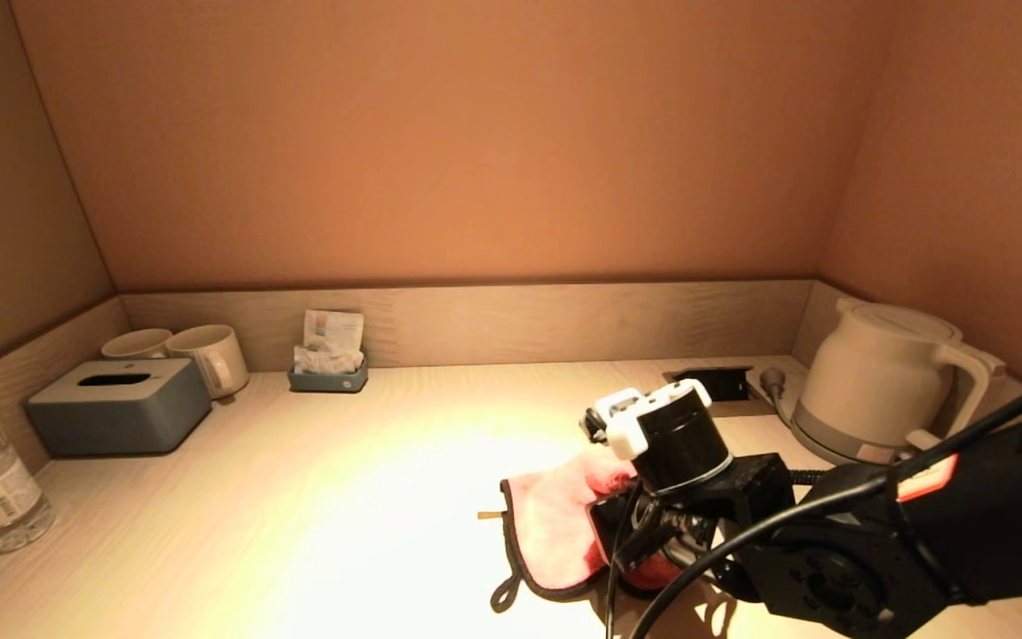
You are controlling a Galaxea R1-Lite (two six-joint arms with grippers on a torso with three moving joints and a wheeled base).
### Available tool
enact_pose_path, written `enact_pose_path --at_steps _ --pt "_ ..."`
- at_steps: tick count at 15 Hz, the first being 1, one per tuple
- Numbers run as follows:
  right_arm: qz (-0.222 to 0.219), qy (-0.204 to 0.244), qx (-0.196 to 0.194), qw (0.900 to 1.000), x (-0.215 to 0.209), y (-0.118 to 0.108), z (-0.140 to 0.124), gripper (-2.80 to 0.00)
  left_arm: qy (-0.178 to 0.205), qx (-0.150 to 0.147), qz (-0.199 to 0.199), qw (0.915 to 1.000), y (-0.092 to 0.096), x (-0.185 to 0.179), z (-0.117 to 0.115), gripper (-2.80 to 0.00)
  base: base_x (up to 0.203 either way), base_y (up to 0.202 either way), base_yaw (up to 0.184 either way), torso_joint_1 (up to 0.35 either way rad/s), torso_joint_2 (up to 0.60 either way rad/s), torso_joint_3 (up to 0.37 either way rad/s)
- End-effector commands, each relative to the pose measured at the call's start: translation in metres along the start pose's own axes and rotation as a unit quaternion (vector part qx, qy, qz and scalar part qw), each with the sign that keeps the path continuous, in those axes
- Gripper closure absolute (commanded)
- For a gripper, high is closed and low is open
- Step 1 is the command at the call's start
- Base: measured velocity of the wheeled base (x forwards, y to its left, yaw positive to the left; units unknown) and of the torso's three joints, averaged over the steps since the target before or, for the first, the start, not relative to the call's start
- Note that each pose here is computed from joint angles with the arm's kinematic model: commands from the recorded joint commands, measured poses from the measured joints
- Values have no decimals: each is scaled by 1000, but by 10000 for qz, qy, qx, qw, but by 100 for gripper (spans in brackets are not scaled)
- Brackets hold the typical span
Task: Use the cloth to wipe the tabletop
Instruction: Sweep the stains on the table, then place the tablecloth
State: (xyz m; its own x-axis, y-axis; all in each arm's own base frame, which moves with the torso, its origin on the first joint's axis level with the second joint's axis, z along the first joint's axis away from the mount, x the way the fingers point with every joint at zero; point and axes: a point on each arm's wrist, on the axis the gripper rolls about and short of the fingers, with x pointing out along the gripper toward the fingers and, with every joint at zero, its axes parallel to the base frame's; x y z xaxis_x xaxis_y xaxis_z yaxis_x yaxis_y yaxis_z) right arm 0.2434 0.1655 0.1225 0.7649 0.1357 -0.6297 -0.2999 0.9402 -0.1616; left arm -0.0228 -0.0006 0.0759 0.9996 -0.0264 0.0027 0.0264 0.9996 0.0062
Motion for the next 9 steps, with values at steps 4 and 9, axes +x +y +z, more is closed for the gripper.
enact_pose_path --at_steps 4,9 --pt "-321 -789 343 9958 -38 -38 27 0 6 0 1 10000 0 0 0 0 0 0 0 0 0 0" --pt "-996 -1075 686 9868 -58 -85 32 0 5 1 1 10000 0 0 0 0 0 0 0 0 0 0"
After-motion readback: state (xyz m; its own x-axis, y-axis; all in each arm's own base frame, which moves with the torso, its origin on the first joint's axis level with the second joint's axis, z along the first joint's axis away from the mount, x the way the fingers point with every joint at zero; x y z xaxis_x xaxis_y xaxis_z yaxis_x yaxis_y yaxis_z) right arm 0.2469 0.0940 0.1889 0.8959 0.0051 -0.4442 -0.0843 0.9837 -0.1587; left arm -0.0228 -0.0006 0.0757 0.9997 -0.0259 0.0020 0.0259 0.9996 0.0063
